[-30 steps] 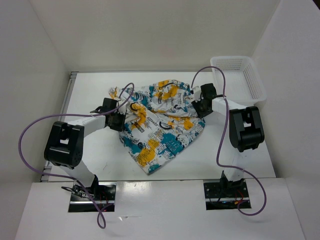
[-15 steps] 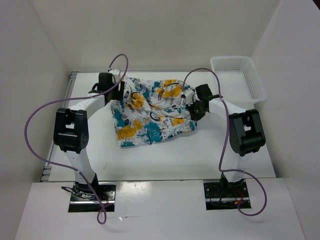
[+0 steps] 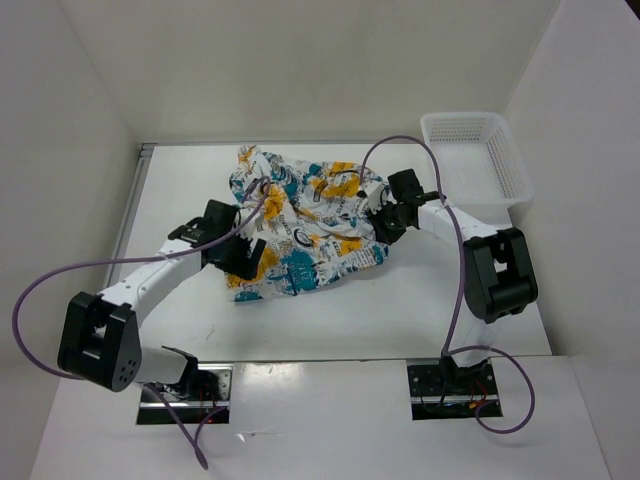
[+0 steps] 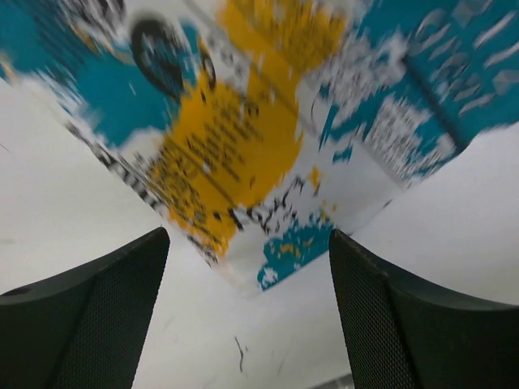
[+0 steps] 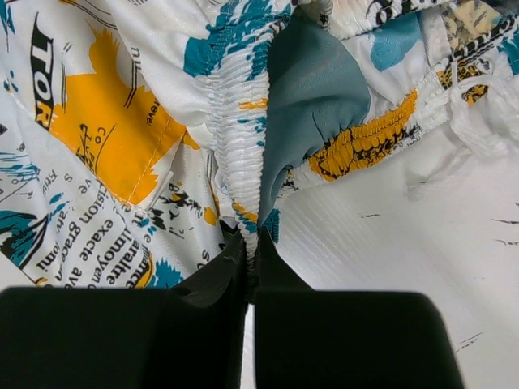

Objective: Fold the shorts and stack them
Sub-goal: Flatten the shorts out

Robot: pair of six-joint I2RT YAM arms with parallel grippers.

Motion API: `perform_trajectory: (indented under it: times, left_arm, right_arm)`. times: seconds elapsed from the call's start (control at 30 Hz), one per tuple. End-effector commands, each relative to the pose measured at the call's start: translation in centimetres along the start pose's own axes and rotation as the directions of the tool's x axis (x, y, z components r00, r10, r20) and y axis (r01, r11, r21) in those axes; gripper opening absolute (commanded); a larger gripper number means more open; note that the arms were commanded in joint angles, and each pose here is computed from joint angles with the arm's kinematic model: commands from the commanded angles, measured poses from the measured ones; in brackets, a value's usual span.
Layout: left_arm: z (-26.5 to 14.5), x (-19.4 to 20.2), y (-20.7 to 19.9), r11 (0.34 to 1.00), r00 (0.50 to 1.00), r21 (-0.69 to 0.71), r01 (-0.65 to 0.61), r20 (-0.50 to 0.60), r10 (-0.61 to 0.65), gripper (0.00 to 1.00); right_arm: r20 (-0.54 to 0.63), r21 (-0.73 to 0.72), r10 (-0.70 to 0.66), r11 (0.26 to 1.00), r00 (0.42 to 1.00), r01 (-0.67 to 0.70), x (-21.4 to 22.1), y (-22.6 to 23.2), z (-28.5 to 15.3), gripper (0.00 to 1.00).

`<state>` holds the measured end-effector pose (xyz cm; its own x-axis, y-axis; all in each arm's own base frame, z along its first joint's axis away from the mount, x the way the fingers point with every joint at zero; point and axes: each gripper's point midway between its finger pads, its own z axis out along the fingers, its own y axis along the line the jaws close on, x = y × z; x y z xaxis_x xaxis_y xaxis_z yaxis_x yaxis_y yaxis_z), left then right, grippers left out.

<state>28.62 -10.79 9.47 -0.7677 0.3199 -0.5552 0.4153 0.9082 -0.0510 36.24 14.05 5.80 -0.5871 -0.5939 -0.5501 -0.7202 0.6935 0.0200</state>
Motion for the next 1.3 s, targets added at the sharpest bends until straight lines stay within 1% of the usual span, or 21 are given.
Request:
perform_trajectory:
  times: [0.0,0.3,0.37,0.4,0.43,0.53,0.57,0.63,0.67,0.73,0.8,0.83,0.87,0.9,0.97,1.0,1.03,1.13,1.17,1.2,1.27]
  left_arm:
    - [-0.2,5.8,-0.9,1.000,0.977,0.020,0.006,-0.213,-0.002,0.86]
    - [-0.1,10.3,-2.0,0.996,0.931,0.009,-0.094,-0.353,0.091,0.86]
    - [1.4,10.8,-1.1,0.993,0.935,-0.036,-0.111,-0.343,0.092,0.86]
    - [2.4,9.8,-0.8,0.992,0.951,-0.057,-0.116,-0.296,0.094,0.83]
    - [2.9,9.5,-0.5,0.990,0.953,-0.073,-0.120,-0.286,0.095,0.68]
    - [3.7,9.7,-0.9,0.992,0.948,-0.050,-0.114,-0.305,0.094,0.44]
    - [3.8,9.9,-1.2,0.993,0.945,-0.033,-0.109,-0.313,0.094,0.24]
    - [3.8,9.4,-2.2,0.996,0.950,0.022,-0.092,-0.297,0.094,0.03]
    - [3.8,9.4,-2.4,0.996,0.951,0.033,-0.088,-0.296,0.094,0.00]
    - [3.8,7.8,-2.9,0.995,0.963,0.053,-0.086,-0.250,0.096,0.00]
    - [3.6,4.1,-2.3,0.996,0.985,0.028,-0.081,-0.151,0.085,0.00]
    - [3.4,2.0,-1.4,0.998,0.993,-0.003,-0.069,-0.098,0.069,0.00]
    - [2.2,-4.1,-0.1,0.997,0.997,-0.051,-0.053,0.059,0.056,0.00]
    - [1.2,-7.4,3.3,0.991,0.990,-0.136,0.011,0.139,0.008,0.00]
    - [-1.2,-14.4,7.4,0.974,0.953,-0.212,0.087,0.301,-0.019,0.00]
    - [-5.6,-21.1,11.3,0.950,0.892,-0.270,0.159,0.452,-0.021,0.00]
    - [-8.3,-24.2,13.1,0.938,0.850,-0.290,0.191,0.526,-0.011,0.00]
    - [-16.5,-29.7,17.3,0.900,0.745,-0.339,0.273,0.667,0.025,0.00]
    - [-19.7,-31.1,16.7,0.902,0.698,-0.334,0.273,0.714,0.053,0.00]
    - [-22.2,-30.7,16.3,0.897,0.675,-0.339,0.283,0.735,0.065,0.00]
    - [-20.7,-27.9,15.8,0.899,0.715,-0.338,0.279,0.698,0.041,0.00]
  right_arm:
    - [0.055,0.019,-0.036,0.999,0.998,0.035,-1.3,-0.3,-1.2,0.02]
    - [0.044,0.036,-0.057,0.998,0.997,0.055,0.3,0.3,-2.1,0.02]
    - [0.039,0.033,-0.055,0.998,0.998,0.053,1.0,0.6,-1.9,0.02]
    - [0.039,0.033,-0.055,0.998,0.998,0.053,1.0,0.6,-1.9,0.02]
    - [0.032,0.029,-0.052,0.998,0.998,0.051,1.3,0.7,-1.8,0.02]
    - [0.031,0.029,-0.061,0.998,0.998,0.060,1.3,0.7,-1.8,0.01]
    - [0.031,0.029,-0.061,0.998,0.998,0.060,1.3,0.7,-1.8,0.00]
    - [0.052,0.028,-0.067,0.997,0.996,0.065,0.5,0.6,-2.0,0.00]
    - [0.081,0.032,-0.076,0.997,0.994,0.074,-0.8,0.3,-2.4,0.00]
    - [0.153,0.039,-0.066,0.997,0.986,0.060,-3.8,-0.1,-3.6,0.00]
    - [0.204,0.035,-0.066,0.998,0.977,0.060,-6.4,-0.4,-4.4,0.00]
    - [0.274,0.054,-0.063,0.997,0.960,0.050,-10.0,-1.3,-5.8,0.00]
    - [0.313,0.070,-0.063,0.997,0.948,0.043,-12.1,-2.0,-6.7,0.00]
    - [0.418,0.124,-0.101,0.991,0.903,0.054,-17.2,-3.2,-10.0,0.00]
    - [0.493,0.148,-0.083,0.989,0.866,0.011,-21.8,-4.8,-11.6,0.00]
    - [0.596,0.204,-0.128,0.979,0.793,0.004,-26.6,-5.6,-16.3,0.00]
    - [0.629,0.198,-0.112,0.980,0.769,-0.020,-28.4,-6.1,-16.9,0.00]
    - [0.728,0.230,-0.169,0.973,0.665,-0.004,-32.4,-5.3,-23.4,0.00]
    - [0.742,0.225,-0.181,0.974,0.645,0.015,-32.7,-4.6,-24.5,0.00]
    - [0.723,0.215,-0.178,0.976,0.668,0.028,-31.8,-4.2,-24.0,0.00]
    - [0.698,0.238,-0.221,0.969,0.681,0.071,-30.2,-3.3,-24.8,0.00]
